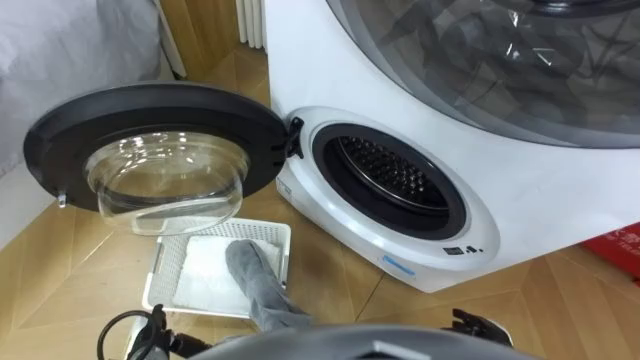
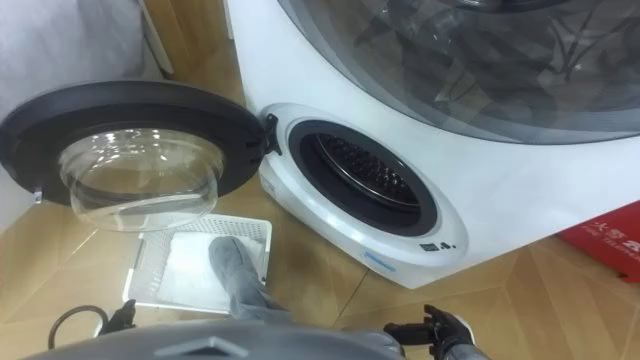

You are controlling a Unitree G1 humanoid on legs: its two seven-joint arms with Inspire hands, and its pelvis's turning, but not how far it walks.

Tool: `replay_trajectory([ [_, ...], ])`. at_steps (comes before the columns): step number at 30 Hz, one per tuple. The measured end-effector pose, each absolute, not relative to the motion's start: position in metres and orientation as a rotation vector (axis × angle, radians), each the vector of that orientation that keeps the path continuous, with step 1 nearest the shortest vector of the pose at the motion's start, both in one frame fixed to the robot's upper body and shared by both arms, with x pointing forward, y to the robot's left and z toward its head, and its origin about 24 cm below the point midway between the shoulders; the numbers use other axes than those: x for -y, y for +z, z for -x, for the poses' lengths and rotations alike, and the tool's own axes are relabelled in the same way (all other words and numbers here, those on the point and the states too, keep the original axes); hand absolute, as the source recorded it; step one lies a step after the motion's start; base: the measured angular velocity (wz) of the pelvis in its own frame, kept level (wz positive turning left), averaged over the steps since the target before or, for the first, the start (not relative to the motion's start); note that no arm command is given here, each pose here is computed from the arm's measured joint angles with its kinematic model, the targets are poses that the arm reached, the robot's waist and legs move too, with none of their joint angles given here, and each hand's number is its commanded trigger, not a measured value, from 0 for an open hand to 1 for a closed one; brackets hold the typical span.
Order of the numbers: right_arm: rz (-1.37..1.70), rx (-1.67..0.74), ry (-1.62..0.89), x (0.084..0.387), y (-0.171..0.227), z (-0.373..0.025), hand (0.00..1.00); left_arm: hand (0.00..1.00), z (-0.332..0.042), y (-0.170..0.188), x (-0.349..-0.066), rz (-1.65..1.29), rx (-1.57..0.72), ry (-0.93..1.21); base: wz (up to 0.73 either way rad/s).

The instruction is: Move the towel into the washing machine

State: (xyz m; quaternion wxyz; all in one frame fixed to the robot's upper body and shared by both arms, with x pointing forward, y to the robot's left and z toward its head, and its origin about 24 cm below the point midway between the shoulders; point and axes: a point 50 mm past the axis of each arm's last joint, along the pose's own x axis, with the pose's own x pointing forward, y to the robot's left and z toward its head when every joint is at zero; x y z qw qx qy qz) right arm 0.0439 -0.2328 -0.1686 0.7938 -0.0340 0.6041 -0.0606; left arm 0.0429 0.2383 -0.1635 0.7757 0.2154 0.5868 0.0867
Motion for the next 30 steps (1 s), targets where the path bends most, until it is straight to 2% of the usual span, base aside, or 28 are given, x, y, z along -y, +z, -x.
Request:
replay_trajectory([
  [19, 0.078, -1.292, -0.127, 0.234, -0.168, -0.047, 0.00, 0.00, -0.042, -0.164, -0.238, -0.465, -1.275, 0.172, 0.00],
  [30, 0.173, -1.207, -0.043, 0.234, -0.162, -0.088, 0.00, 0.00, -0.102, -0.157, -0.226, -0.540, -1.099, 0.036, 0.01],
])
